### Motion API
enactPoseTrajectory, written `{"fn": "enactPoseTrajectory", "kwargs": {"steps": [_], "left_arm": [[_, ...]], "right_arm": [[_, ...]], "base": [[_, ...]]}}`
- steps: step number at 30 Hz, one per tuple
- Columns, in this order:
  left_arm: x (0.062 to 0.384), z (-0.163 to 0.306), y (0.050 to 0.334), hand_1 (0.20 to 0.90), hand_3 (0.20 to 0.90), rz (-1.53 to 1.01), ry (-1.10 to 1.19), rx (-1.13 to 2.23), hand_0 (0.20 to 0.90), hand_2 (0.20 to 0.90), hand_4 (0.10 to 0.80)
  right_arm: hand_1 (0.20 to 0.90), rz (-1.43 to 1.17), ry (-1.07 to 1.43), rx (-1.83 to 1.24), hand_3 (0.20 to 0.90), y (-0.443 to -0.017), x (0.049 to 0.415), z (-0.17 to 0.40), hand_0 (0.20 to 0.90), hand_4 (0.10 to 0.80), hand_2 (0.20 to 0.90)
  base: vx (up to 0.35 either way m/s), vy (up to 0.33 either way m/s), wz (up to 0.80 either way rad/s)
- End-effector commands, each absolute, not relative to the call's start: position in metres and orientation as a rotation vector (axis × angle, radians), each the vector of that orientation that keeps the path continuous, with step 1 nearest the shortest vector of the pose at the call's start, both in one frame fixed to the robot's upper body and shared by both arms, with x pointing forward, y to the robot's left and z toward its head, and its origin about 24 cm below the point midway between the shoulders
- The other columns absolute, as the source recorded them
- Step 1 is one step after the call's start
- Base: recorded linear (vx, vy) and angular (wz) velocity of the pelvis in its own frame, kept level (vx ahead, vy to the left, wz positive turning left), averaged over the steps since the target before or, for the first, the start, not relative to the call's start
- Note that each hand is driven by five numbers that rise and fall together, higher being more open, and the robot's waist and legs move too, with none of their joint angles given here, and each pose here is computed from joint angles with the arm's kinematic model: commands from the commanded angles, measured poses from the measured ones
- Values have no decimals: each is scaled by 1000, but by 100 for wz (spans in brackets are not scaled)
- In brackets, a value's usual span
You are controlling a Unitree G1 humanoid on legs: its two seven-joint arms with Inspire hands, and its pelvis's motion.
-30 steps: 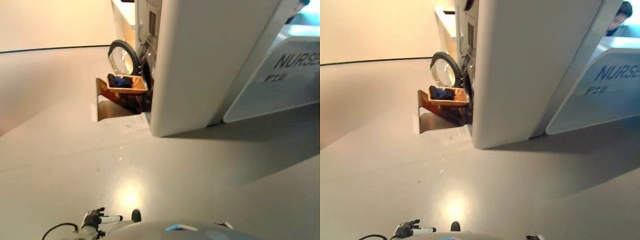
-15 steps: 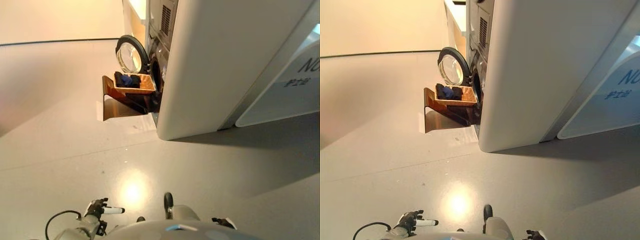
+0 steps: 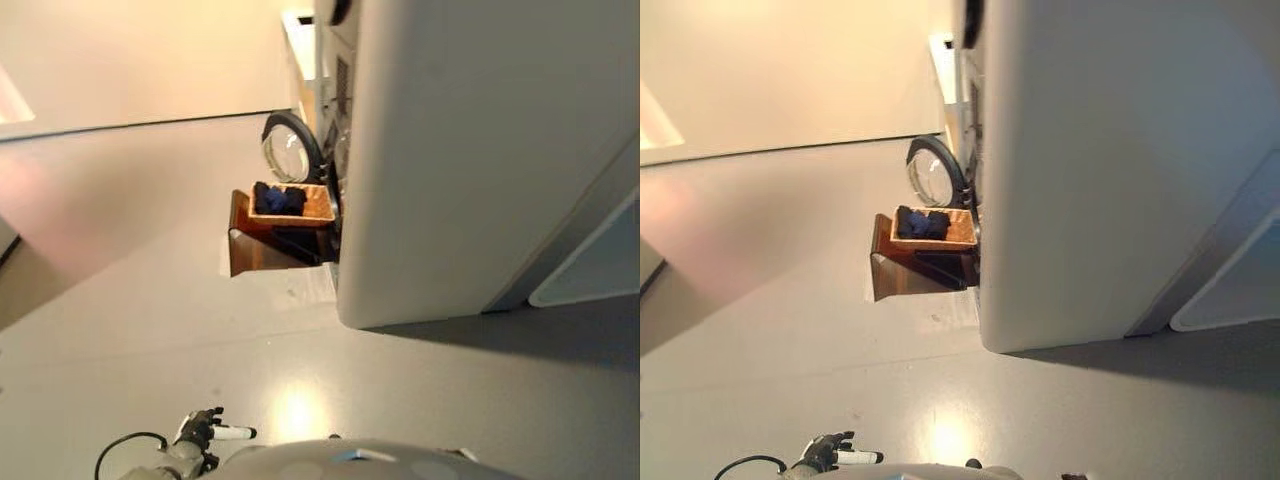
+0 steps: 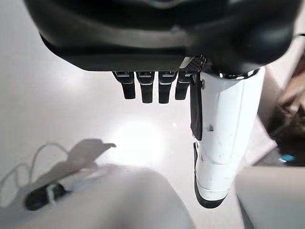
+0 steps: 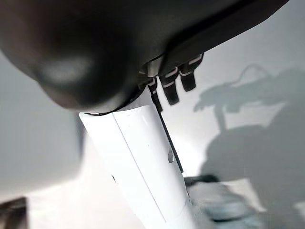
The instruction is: Pick up the clothes and place them into the washing machine
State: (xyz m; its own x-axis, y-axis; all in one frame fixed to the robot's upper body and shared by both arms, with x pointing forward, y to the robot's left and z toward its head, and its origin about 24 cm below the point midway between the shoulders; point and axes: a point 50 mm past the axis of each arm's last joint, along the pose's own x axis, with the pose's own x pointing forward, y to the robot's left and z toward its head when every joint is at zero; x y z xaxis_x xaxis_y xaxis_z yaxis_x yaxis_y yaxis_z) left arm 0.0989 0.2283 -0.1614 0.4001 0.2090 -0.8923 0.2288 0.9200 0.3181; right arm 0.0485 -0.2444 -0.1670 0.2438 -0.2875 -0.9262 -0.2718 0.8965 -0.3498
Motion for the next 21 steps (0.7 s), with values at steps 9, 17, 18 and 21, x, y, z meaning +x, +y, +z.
{"fn": "enactPoseTrajectory", "kwargs": {"steps": [9, 17, 18, 21], "left_arm": [[118, -159, 206, 900, 900, -108, 1053, 476, 900, 900, 800], [107, -160, 221, 900, 900, -108, 1104, 514, 900, 900, 800], [110, -159, 222, 900, 900, -118, 1096, 530, 900, 900, 800], [120, -155, 225, 900, 900, -167, 1067, 597, 900, 900, 800]], "right_arm": [[900, -88, 1262, -560, 900, -263, 67, -159, 900, 800, 900], [900, -64, 1215, -529, 900, -255, 81, -158, 900, 800, 900], [900, -67, 1207, -529, 900, -256, 84, -157, 900, 800, 900], [900, -71, 1193, -529, 900, -258, 91, -155, 900, 800, 900]], "base": [[375, 154, -9], [360, 252, -60], [382, 349, -61], [232, 274, -16]]}}
